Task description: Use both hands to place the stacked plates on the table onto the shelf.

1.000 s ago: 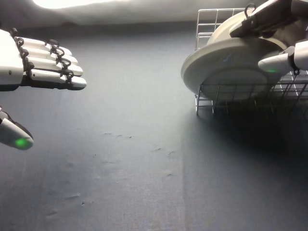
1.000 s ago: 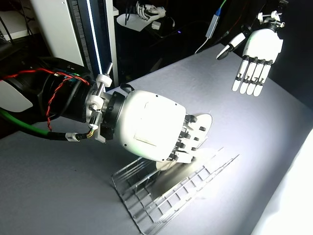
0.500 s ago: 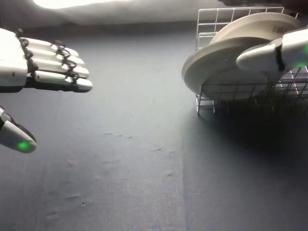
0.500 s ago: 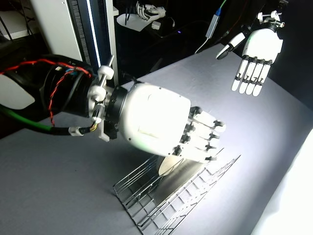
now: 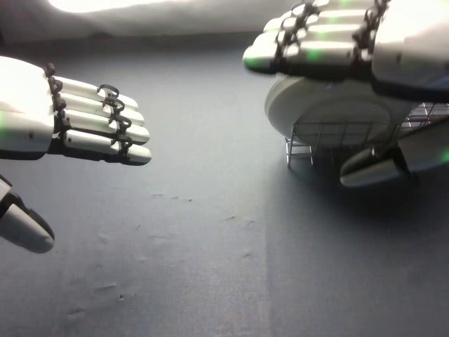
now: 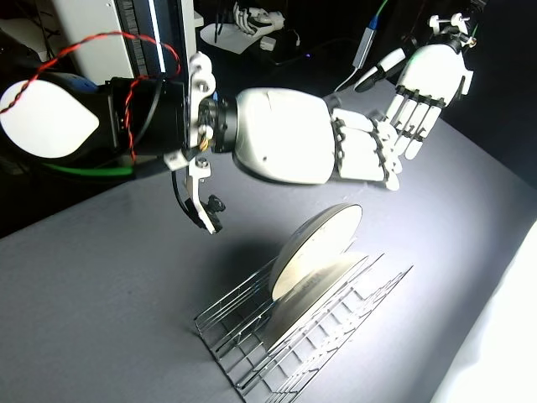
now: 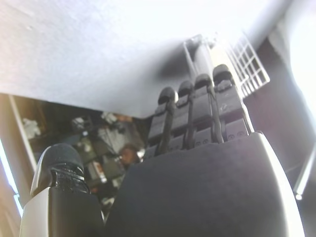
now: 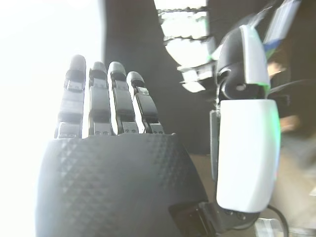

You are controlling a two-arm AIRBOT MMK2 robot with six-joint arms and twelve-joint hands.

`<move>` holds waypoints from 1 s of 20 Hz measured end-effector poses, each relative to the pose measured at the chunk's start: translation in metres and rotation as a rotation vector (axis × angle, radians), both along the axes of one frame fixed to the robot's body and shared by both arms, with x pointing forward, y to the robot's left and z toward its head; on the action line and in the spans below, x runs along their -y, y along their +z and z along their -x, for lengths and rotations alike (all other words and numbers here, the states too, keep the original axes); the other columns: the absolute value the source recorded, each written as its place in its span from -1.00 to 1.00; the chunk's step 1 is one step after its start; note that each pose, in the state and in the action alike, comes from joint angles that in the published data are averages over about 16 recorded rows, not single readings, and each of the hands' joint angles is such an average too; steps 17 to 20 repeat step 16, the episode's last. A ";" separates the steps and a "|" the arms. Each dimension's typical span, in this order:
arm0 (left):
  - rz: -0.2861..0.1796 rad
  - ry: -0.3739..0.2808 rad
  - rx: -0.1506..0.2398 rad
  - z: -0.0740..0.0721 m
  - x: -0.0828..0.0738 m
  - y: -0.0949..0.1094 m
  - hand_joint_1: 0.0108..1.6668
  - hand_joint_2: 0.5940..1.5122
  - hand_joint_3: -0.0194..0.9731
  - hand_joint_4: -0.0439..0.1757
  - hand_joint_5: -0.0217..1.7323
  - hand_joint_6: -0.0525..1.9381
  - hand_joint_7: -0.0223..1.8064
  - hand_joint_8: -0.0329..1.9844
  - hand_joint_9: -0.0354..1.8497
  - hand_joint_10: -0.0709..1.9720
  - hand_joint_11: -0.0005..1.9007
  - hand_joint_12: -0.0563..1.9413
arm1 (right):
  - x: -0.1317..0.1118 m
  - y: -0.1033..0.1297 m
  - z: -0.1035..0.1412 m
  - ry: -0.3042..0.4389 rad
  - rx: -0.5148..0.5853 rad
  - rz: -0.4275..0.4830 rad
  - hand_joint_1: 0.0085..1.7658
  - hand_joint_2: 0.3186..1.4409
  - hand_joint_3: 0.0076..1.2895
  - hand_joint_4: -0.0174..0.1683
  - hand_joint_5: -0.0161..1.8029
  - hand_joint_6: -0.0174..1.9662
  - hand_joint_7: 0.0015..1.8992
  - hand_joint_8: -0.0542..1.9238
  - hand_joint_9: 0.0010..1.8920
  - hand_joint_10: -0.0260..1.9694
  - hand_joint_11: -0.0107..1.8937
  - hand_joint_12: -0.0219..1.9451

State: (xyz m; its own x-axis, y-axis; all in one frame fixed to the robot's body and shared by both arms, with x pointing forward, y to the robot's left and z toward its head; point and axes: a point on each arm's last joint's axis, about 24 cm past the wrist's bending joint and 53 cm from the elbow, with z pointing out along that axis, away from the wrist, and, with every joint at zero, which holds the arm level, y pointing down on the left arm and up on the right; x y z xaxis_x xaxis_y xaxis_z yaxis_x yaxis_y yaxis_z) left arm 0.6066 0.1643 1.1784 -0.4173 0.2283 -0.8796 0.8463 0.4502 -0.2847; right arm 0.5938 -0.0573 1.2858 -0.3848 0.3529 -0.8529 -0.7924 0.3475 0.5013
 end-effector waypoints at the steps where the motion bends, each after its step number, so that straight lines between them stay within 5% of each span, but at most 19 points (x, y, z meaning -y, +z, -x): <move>1: -0.004 -0.005 0.002 0.001 0.000 -0.001 -0.99 0.00 -0.94 -0.59 -0.94 -0.94 -0.96 -0.97 -0.94 -0.99 -0.98 -0.94 | -0.004 -0.001 0.007 0.027 0.038 0.026 -0.06 0.18 -0.99 -0.82 -0.89 -0.96 -0.88 -0.93 -0.88 -0.97 -0.97 -0.59; 9: -0.035 -0.019 0.024 0.001 -0.004 -0.005 -0.98 0.05 -0.94 -0.59 -0.86 -0.94 -0.86 -0.97 -0.88 -0.99 -0.97 -0.82 | -0.019 -0.011 0.048 0.196 0.254 0.148 -0.07 0.16 -0.99 -0.78 -0.84 -0.96 -0.83 -0.93 -0.83 -0.97 -0.97 -0.44; 20: -0.044 -0.020 0.028 0.001 -0.005 -0.007 -0.98 0.09 -0.94 -0.59 -0.78 -0.94 -0.78 -0.97 -0.83 -0.99 -0.97 -0.70 | -0.020 -0.011 0.061 0.247 0.318 0.163 -0.08 0.16 -0.99 -0.77 -0.79 -0.96 -0.78 -0.93 -0.78 -0.97 -0.97 -0.31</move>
